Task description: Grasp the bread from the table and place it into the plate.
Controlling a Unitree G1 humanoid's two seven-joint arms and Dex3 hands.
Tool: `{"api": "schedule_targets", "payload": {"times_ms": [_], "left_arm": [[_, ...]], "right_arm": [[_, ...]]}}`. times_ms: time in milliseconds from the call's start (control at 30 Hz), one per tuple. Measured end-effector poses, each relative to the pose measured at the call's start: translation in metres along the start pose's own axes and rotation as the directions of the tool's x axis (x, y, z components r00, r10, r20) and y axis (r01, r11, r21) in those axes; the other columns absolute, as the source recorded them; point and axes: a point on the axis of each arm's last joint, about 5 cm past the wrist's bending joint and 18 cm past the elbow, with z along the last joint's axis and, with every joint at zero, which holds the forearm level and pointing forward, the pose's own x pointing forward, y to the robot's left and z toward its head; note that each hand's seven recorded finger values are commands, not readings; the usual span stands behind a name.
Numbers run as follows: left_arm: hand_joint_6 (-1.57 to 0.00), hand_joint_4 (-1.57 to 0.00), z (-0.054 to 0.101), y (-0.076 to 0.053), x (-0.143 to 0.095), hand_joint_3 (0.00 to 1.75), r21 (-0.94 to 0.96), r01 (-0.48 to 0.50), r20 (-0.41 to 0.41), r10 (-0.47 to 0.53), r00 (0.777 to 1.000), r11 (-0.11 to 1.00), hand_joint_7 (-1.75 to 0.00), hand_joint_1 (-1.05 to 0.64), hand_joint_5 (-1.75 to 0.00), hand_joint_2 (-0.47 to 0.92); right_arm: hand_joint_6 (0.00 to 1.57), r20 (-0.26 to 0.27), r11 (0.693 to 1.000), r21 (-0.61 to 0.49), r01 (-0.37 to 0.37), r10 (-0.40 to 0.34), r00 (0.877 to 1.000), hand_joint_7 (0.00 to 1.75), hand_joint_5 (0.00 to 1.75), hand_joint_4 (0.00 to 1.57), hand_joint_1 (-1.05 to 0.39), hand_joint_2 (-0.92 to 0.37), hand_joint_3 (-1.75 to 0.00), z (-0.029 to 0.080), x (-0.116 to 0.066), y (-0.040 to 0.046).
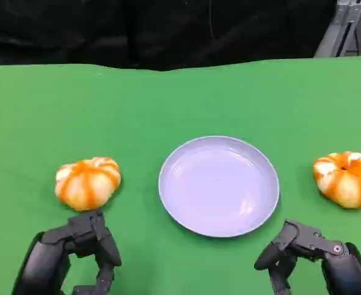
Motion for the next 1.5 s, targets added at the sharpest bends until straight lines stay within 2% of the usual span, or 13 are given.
{"api": "schedule_targets", "payload": {"times_ms": [733, 800, 900, 967, 1033, 1133, 1200, 1333, 1500], "left_arm": [[-0.83, -0.86, 0.000, 0.000, 0.000, 1.52, 0.003, 0.002, 0.000, -0.002, 1.000, 1.000, -1.57, 0.02, -1.74, 0.28], [-0.76, -0.78, 0.000, 0.000, 0.000, 1.23, 0.004, 0.002, 0.000, -0.002, 1.000, 1.000, -1.29, -0.02, -1.50, 0.44], [-0.71, -0.64, 0.000, 0.001, 0.000, 0.56, 0.007, 0.007, -0.007, -0.007, 1.000, 1.000, -0.74, -0.16, -1.15, 0.76], [-0.66, -0.56, 0.000, 0.004, 0.001, 0.27, 0.022, 0.025, -0.039, -0.024, 0.999, 0.999, -0.44, -0.25, -0.90, 0.89], [-0.65, -0.54, 0.000, 0.007, 0.002, 0.20, 0.052, 0.061, -0.074, -0.057, 0.996, 0.997, -0.34, -0.29, -0.81, 0.91], [-0.65, -0.53, 0.000, 0.010, 0.005, 0.18, 0.065, 0.074, -0.091, -0.067, 0.994, 0.995, -0.30, -0.29, -0.78, 0.92], [-0.49, -0.38, 0.002, 0.010, 0.006, 0.12, 0.091, 0.089, -0.107, -0.080, 0.991, 0.992, -0.18, -0.42, -0.68, 0.92], [-0.35, -0.27, 0.018, 0.021, 0.020, 0.09, 0.351, 0.217, -0.192, -0.158, 0.969, 0.911, -0.07, -0.42, -0.59, 0.92], [-0.31, -0.25, 0.029, 0.033, 0.046, 0.04, 0.583, 0.287, -0.253, -0.166, 0.953, 0.760, -0.03, -0.44, -0.47, 0.92]], "right_arm": [[0.84, -0.001, 1.000, 0.003, 0.001, -0.001, 1.000, 1.30, 1.61, 0.85, -0.02, -0.31, -1.33, 0.000, 0.000, 0.0001], [0.84, -0.001, 1.000, 0.003, 0.001, -0.001, 1.000, 1.30, 1.62, 0.85, -0.01, -0.31, -1.34, 0.000, 0.000, 0.0002], [0.84, 0.000, 1.000, 0.003, 0.001, -0.001, 1.000, 1.30, 1.63, 0.85, -0.01, -0.30, -1.35, 0.000, 0.000, 0.0001], [0.84, 0.003, 1.000, 0.003, 0.001, -0.001, 1.000, 1.30, 1.63, 0.84, 0.00, -0.30, -1.35, 0.000, 0.000, 0.0001], [0.84, 0.002, 1.000, 0.005, 0.002, -0.002, 1.000, 1.31, 1.63, 0.84, 0.00, -0.30, -1.35, 0.000, 0.000, 0.0000], [0.84, 0.002, 1.000, 0.007, 0.003, -0.003, 1.000, 1.31, 1.63, 0.84, 0.00, -0.29, -1.36, 0.000, 0.000, 0.0000], [0.84, 0.001, 1.000, 0.007, 0.004, -0.004, 1.000, 1.33, 1.63, 0.84, 0.01, -0.29, -1.38, 0.000, 0.000, 0.0000], [0.83, -0.003, 1.000, 0.012, 0.005, -0.005, 1.000, 1.33, 1.64, 0.84, 0.01, -0.29, -1.38, -0.001, -0.001, 0.0010], [0.83, -0.005, 1.000, 0.016, 0.009, -0.009, 1.000, 1.34, 1.64, 0.84, 0.01, -0.29, -1.39, -0.002, -0.001, 0.0020]]}}
